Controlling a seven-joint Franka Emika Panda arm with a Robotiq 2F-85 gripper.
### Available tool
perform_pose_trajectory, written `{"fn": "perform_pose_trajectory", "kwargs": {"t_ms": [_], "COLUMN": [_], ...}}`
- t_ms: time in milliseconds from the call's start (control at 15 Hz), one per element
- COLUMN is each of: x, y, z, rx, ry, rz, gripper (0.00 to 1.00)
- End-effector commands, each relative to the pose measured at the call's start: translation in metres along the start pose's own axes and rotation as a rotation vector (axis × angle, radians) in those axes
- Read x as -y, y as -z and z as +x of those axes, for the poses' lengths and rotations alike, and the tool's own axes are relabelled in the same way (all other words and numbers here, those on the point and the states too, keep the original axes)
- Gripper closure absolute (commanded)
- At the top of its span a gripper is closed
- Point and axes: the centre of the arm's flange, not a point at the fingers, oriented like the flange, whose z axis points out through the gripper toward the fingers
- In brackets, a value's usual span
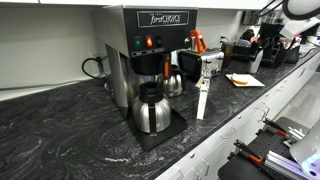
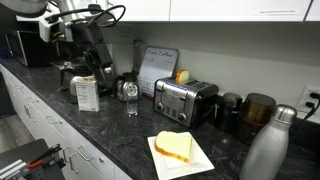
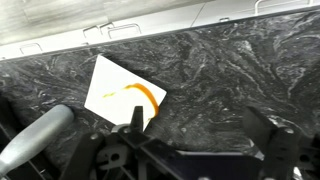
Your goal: Lower the right carriage on the toaster
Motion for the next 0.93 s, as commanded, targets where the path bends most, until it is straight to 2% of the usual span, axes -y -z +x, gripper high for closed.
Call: {"fn": "perform_pose_trajectory", "kwargs": {"t_ms": [0, 600, 867], "x": [-0.007, -0.012, -0.043], "y": [-0.003, -0.007, -0.021], "z": [0.002, 0.004, 0.018], "rx": [-0.003, -0.002, -0.017], "ry": [-0.017, -0.039, -0.089], "rz": [-0.019, -0.034, -0.007], "gripper": [0.00, 0.00, 0.00]}}
